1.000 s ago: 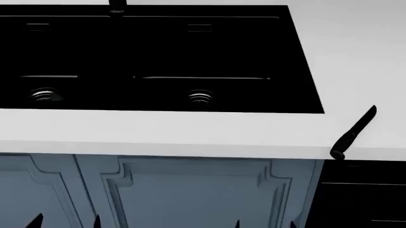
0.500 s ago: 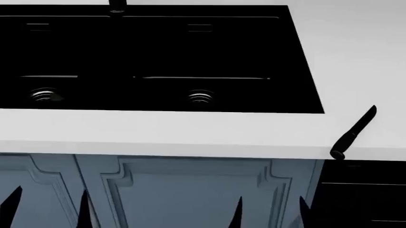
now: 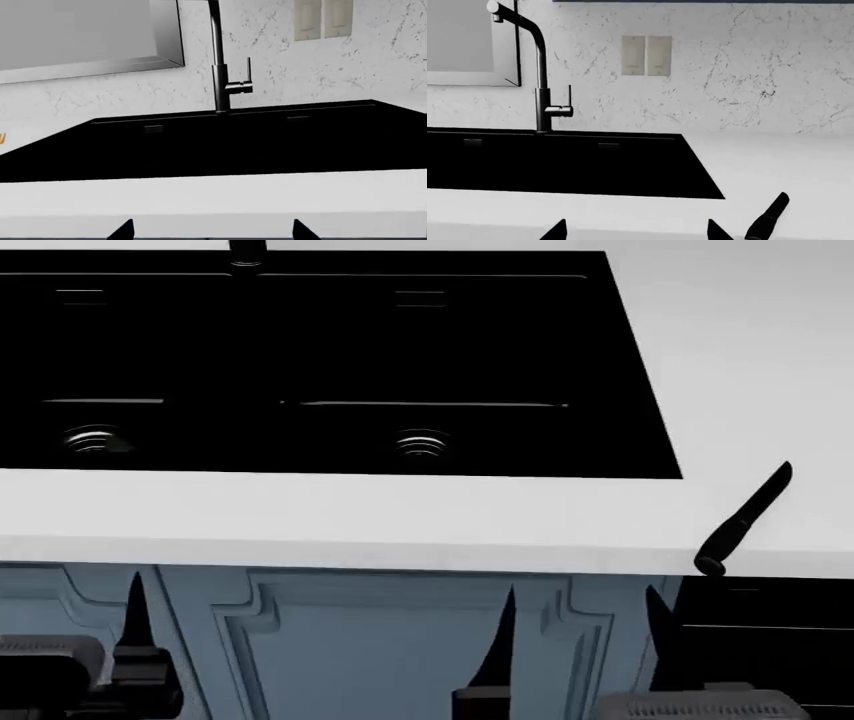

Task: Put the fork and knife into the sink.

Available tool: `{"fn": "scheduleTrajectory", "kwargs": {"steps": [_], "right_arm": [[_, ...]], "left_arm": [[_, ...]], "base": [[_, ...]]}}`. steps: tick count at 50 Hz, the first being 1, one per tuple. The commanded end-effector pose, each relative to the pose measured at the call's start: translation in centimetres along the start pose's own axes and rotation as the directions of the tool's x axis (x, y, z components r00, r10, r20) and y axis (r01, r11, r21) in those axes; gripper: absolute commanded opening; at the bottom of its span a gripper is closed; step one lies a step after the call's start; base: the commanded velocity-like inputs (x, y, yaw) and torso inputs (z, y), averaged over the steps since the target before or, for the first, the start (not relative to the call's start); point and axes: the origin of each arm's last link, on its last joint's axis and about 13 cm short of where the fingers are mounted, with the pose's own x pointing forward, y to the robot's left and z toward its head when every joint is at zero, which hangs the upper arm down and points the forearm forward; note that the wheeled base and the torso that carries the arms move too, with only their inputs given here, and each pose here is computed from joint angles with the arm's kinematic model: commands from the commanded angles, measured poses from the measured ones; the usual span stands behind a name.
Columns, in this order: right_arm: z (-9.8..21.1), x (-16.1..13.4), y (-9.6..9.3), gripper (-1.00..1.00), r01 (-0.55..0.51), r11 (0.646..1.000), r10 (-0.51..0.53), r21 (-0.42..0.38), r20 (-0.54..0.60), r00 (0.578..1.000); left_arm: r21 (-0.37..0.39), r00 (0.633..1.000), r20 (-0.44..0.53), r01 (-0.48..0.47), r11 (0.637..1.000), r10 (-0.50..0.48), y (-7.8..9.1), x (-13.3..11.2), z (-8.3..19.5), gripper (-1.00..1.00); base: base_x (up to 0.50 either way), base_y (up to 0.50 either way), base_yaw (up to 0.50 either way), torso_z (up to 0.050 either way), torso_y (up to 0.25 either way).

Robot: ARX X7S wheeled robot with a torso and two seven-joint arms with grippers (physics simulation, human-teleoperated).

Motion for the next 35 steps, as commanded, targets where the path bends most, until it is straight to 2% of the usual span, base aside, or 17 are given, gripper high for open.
{"fn": "scheduleTrajectory", "kwargs": {"steps": [1,6,10,13,20,35], "right_arm": [[3.6,1.0,-0.5,1.00,0.025,1.000,-0.025,0.003,-0.067,0.997],[4.7,1.6,-0.7,1.00,-0.016,1.000,0.015,-0.018,-0.065,0.998],[5.3,2.3,-0.9,1.00,0.003,0.999,-0.006,-0.049,-0.064,0.998],[6.5,2.9,-1.1,1.00,-0.018,0.999,0.017,-0.031,-0.043,0.999],[7.6,3.7,-1.3,1.00,-0.008,1.000,0.008,0.006,-0.032,0.999],[7.9,3.3,-1.6,1.00,0.001,0.998,0.000,0.057,-0.023,1.000]], "left_arm": [[-0.013,0.999,-0.046,0.017,1.000,-0.018,1.0,0.8,3.4,1.00],[0.014,0.999,-0.027,0.027,1.000,-0.026,1.2,1.2,4.6,1.00],[0.034,0.999,-0.020,0.034,0.999,-0.033,1.4,1.5,5.1,1.00],[0.050,0.999,-0.010,0.044,0.998,-0.044,1.7,2.0,5.9,1.00],[0.060,1.000,0.009,-0.017,0.998,0.016,2.7,2.4,7.1,1.00],[0.055,1.000,0.018,-0.027,0.998,0.026,2.7,2.3,7.3,1.00]], "base": [[0.00,0.00,0.00,0.000,0.000],[0.00,0.00,0.00,0.000,0.000],[0.00,0.00,0.00,0.000,0.000],[0.00,0.00,0.00,0.000,0.000],[0.00,0.00,0.00,0.000,0.000],[0.03,0.50,0.00,0.000,0.000]]}}
